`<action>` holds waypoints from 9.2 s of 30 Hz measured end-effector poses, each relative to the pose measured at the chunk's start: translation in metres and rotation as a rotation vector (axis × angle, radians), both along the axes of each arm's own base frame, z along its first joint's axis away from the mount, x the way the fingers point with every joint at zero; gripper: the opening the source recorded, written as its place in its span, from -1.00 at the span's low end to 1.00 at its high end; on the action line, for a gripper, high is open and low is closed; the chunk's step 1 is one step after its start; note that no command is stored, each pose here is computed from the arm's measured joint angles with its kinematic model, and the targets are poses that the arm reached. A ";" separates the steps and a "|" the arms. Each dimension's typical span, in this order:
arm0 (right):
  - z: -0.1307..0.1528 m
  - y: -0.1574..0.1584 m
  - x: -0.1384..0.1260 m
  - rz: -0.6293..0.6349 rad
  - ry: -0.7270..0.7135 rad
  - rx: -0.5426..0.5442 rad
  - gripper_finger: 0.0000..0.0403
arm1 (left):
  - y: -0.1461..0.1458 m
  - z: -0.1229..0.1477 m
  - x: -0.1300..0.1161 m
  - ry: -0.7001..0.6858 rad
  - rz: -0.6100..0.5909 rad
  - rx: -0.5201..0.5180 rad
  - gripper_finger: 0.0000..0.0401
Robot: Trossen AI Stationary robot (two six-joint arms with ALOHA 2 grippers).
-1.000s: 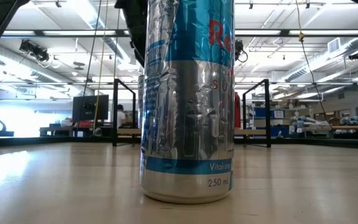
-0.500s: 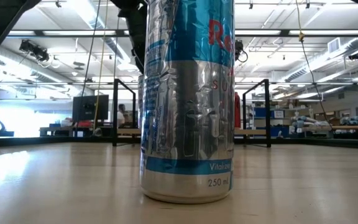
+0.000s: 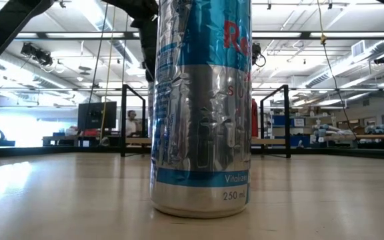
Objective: Place canned beverage on shelf
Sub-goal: Put the top white and blue soda can on the shelf, then put the red soda can on the shelf aligned with the other red soda can
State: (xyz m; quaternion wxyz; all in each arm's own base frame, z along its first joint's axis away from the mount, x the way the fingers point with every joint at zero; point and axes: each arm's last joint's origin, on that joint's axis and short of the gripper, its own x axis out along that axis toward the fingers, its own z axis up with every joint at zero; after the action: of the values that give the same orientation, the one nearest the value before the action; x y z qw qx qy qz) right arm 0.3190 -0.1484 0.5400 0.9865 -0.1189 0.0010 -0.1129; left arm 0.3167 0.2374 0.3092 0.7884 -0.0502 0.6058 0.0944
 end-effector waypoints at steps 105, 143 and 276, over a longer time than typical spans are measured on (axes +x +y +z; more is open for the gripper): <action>-0.008 -0.006 -0.003 -0.021 0.079 0.032 -0.85 | 0.026 -0.012 -0.007 0.022 0.159 0.042 0.56; -0.013 -0.006 -0.003 -0.021 0.119 0.052 -0.85 | 0.022 0.016 -0.010 -0.023 0.155 0.073 0.57; -0.207 0.119 -0.022 0.192 0.509 0.471 -0.65 | -0.206 -0.030 -0.102 -0.822 -0.158 0.051 0.57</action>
State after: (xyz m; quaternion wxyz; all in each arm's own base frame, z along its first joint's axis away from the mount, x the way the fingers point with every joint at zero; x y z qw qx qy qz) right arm 0.2965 -0.0290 0.3327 0.9611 0.0880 0.2613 0.0167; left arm 0.2143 0.0311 0.2796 0.9704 -0.0173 0.2401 0.0208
